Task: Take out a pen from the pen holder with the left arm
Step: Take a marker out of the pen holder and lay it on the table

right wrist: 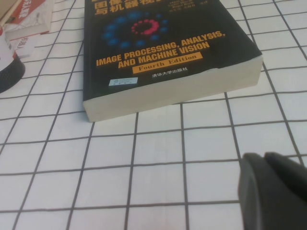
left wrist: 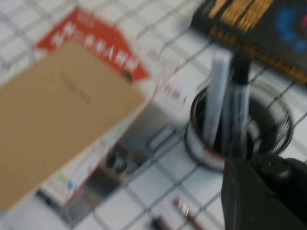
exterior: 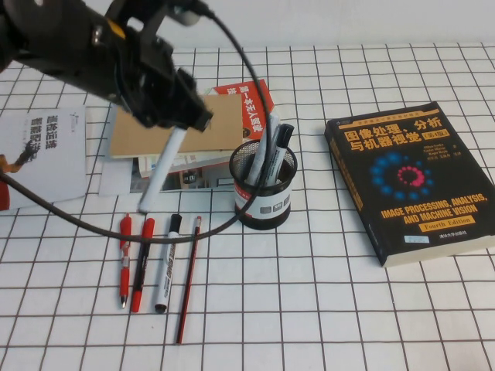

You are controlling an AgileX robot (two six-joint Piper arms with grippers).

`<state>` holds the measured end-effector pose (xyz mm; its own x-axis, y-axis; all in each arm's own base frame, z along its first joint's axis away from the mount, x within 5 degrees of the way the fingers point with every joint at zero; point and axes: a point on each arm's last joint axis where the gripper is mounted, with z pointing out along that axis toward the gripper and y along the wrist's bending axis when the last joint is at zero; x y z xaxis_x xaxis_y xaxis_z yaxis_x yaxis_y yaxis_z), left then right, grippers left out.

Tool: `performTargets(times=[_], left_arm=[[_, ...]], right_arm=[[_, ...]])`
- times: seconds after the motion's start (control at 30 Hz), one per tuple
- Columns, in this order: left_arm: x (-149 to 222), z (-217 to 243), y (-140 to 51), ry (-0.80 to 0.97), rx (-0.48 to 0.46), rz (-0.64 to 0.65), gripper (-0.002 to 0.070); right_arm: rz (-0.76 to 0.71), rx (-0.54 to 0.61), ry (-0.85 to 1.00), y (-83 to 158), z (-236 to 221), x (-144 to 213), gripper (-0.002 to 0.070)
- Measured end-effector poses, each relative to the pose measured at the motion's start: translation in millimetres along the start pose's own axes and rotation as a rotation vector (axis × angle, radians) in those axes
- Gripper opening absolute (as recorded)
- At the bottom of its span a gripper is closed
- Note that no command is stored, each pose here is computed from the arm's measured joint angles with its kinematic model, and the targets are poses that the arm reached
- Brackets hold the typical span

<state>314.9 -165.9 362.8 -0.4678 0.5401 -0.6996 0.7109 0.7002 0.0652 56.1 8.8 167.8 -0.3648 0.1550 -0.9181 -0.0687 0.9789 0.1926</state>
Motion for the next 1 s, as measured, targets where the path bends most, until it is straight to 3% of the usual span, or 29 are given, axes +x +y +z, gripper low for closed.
performTargets(times=[0.13,0.37,0.73,1.0], left_arm=[[22.2,6.5,6.5,0.241,-0.060,-0.082,0.0110],[42.6,39.8,8.5,0.441,-0.039,-0.220,0.0110],[76.1,125.2,21.1,0.566,-0.036,-0.429,0.0110],[79.8,142.2,26.0,0.521,-0.041,-0.541,0.0110]], right_arm=[[0.000,0.000,0.000,0.0,0.0,0.0,-0.0016],[0.000,0.000,0.000,0.0,0.0,0.0,-0.0016],[0.000,0.000,0.000,0.0,0.0,0.0,-0.0016],[0.000,0.000,0.000,0.0,0.0,0.0,-0.0016]])
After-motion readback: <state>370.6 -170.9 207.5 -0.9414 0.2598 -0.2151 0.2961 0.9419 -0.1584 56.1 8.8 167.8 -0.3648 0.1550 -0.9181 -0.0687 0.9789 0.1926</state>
